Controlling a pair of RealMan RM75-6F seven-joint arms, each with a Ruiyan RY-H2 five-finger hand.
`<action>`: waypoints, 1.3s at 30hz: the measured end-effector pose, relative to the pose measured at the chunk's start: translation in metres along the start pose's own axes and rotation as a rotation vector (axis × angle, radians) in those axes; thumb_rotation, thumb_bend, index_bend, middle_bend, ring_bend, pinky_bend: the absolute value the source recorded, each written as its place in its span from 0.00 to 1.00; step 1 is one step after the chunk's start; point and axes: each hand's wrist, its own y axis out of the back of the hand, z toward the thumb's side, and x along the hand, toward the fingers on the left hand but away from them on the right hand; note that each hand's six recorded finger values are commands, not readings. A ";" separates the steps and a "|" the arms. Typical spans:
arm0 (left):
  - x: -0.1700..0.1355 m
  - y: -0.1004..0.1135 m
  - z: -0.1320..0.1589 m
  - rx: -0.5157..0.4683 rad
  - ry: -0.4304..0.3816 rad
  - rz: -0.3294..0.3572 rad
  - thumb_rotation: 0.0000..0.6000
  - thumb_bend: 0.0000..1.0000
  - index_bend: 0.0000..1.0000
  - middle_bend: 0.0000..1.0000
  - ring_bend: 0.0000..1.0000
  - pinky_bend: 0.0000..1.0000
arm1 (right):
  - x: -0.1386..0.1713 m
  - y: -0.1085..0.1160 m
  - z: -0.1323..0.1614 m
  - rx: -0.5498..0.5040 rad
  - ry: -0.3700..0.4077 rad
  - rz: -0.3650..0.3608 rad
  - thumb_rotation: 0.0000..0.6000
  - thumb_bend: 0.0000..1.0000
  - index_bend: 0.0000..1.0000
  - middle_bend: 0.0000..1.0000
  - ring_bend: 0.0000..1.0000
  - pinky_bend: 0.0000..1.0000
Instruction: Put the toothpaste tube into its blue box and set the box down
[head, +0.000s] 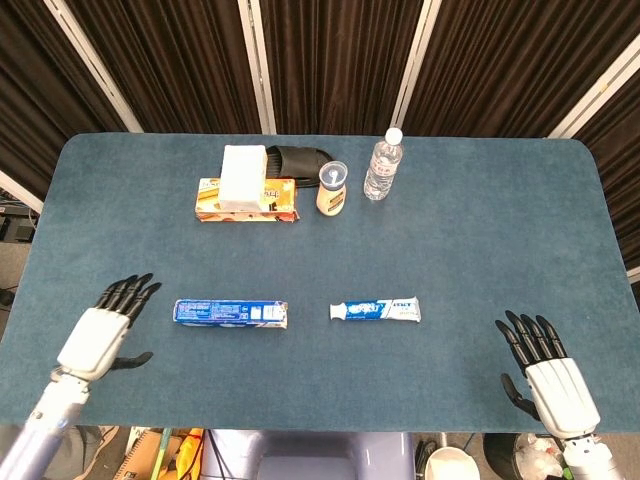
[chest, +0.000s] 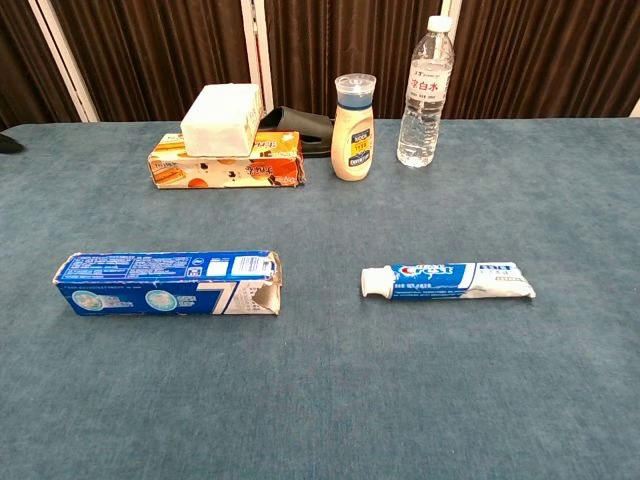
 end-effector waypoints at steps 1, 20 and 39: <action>0.007 -0.002 0.005 0.015 0.003 -0.019 1.00 0.09 0.04 0.05 0.09 0.20 | 0.000 0.000 0.000 -0.002 -0.001 0.000 1.00 0.43 0.00 0.00 0.00 0.00; 0.079 -0.046 0.076 0.075 0.031 -0.173 1.00 0.15 0.12 0.17 0.18 0.28 | -0.001 0.002 -0.001 -0.036 -0.009 -0.001 1.00 0.43 0.00 0.00 0.00 0.00; 0.099 -0.066 0.094 0.129 0.063 -0.193 1.00 0.28 0.18 0.26 0.26 0.36 | 0.000 0.001 -0.002 -0.048 -0.017 0.011 1.00 0.43 0.00 0.00 0.00 0.00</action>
